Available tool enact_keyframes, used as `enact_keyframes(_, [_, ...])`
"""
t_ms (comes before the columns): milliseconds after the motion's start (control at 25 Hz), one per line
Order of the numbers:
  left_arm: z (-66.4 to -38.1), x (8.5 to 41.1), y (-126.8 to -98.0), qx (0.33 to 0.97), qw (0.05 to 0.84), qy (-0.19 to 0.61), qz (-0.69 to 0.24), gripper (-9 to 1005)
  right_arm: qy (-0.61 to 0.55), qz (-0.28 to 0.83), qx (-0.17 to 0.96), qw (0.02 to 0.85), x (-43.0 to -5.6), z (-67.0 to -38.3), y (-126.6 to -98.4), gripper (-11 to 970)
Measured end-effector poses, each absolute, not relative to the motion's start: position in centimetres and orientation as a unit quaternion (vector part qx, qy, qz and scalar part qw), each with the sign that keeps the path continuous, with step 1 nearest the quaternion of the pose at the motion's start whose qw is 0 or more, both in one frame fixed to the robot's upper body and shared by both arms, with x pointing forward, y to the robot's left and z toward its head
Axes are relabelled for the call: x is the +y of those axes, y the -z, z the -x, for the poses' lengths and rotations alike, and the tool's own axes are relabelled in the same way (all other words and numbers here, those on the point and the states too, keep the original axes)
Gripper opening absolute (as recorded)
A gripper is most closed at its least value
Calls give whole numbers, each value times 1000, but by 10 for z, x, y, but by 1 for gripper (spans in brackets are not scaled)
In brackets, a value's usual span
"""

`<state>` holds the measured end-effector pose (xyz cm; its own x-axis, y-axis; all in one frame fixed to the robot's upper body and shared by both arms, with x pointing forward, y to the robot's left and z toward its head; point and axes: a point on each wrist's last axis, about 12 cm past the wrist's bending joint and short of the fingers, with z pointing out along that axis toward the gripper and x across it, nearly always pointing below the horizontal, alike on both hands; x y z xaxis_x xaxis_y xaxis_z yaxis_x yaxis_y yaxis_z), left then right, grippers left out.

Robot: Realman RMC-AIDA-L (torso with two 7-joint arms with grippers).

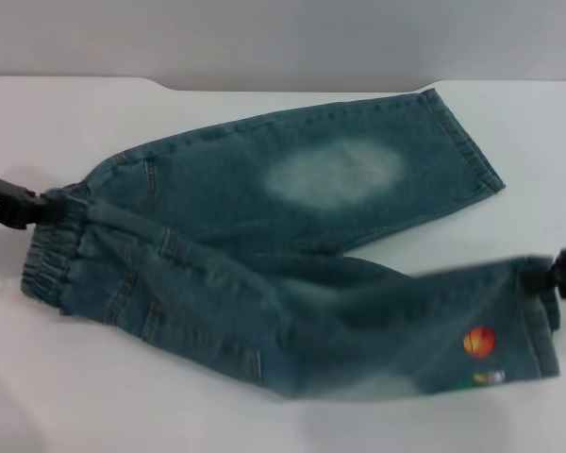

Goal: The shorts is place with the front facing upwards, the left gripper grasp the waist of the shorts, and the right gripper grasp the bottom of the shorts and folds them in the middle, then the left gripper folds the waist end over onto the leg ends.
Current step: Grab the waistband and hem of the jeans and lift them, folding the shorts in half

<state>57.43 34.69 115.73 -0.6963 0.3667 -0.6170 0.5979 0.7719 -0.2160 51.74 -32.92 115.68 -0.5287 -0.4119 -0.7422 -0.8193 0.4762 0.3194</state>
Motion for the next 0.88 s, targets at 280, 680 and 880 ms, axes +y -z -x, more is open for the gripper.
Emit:
enact_keyframes(280, [-579, 354, -1161, 895, 320, 189, -248, 43, -317, 374, 782, 386, -338, -518, -1175, 38])
enact_keyframes(680, [-584, 355, -1158, 892, 352, 167, -229, 43, -282, 342, 758, 478, -352, -524, -1185, 42])
enact_keyframes(880, [-583, 357, -1160, 885, 377, 167, -217, 42, -267, 333, 749, 508, -356, -528, -1189, 43])
